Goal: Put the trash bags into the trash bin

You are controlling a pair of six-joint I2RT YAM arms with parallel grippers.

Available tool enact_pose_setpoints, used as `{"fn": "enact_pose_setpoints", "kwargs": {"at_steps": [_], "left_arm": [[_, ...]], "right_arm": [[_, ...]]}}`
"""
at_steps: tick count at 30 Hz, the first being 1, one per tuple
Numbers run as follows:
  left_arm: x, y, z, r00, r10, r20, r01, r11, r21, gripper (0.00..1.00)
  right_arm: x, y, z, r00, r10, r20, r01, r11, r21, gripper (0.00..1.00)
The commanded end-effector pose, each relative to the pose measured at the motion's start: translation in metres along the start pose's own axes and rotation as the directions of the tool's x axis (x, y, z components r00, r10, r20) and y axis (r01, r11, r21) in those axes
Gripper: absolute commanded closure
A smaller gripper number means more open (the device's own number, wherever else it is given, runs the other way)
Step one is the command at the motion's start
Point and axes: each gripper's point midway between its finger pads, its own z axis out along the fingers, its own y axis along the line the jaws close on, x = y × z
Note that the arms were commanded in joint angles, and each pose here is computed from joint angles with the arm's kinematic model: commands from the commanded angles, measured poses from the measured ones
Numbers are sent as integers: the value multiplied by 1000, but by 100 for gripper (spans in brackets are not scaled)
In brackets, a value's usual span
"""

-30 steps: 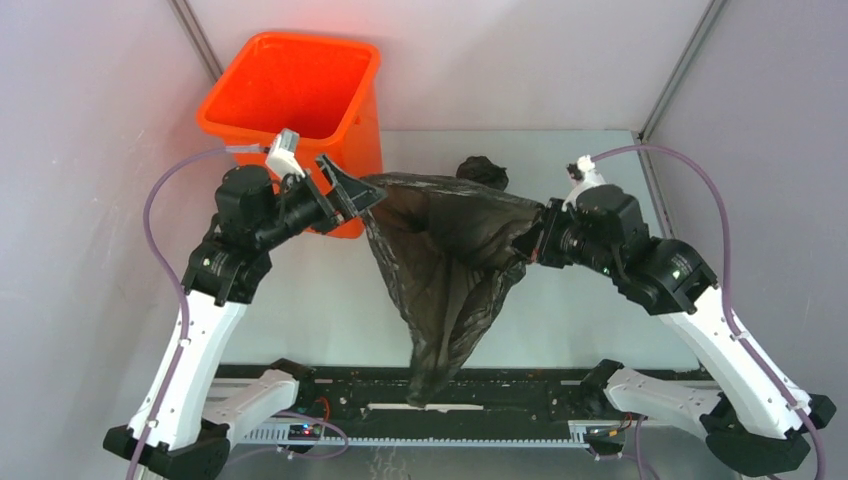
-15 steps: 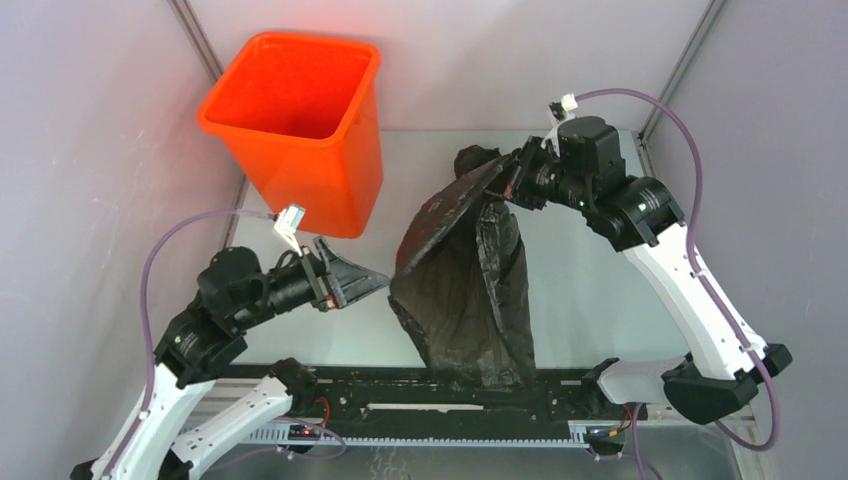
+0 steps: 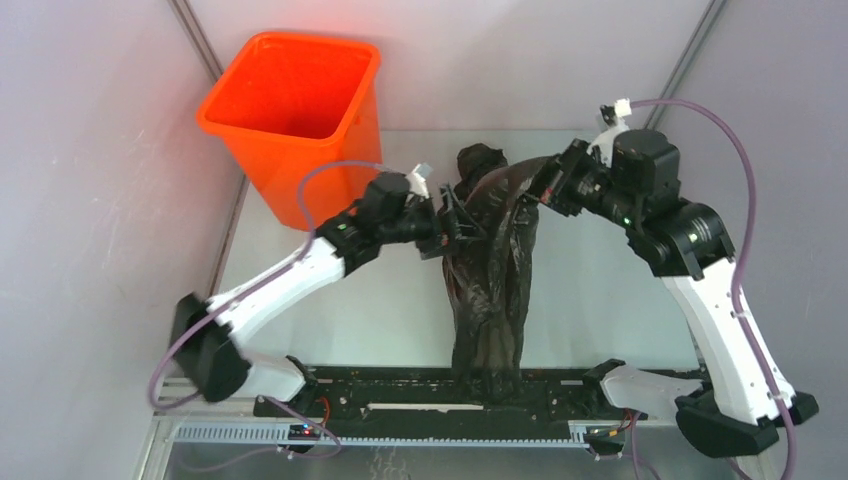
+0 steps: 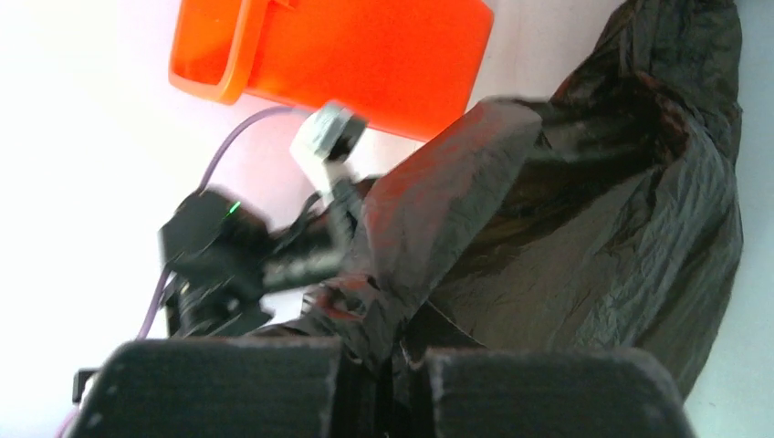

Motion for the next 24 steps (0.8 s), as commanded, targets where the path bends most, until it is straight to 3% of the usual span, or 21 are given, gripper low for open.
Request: {"fn": "enact_pose_setpoints", "kwargs": {"at_steps": [1,9,12,16,18,24], "left_arm": [[-31,-30,49,999,-39,28,36,992,120,8],[-93,40,157,992,-122,22,122,992,14,10],[-134,51,161,998,-41,40,44,997,-69,12],[-161,28,116,992,110,68,-104,991,-89,5],[-148,24,85,986,164,39,-160,983,-84,1],[-78,25,-24,953,301,-32,-302,952,-55,0]], "right_arm": [[15,-16,-21,1000,-13,-15,13,1000,8,100],[58,-66,-21,996,-8,-91,16,996,89,100],[58,-77,-11,992,-44,-114,57,991,118,100],[42,-94,7,992,-58,-115,75,987,144,100],[32,-103,17,993,-33,-113,50,988,148,100],[4,-118,38,996,43,-84,-31,990,139,100]]}}
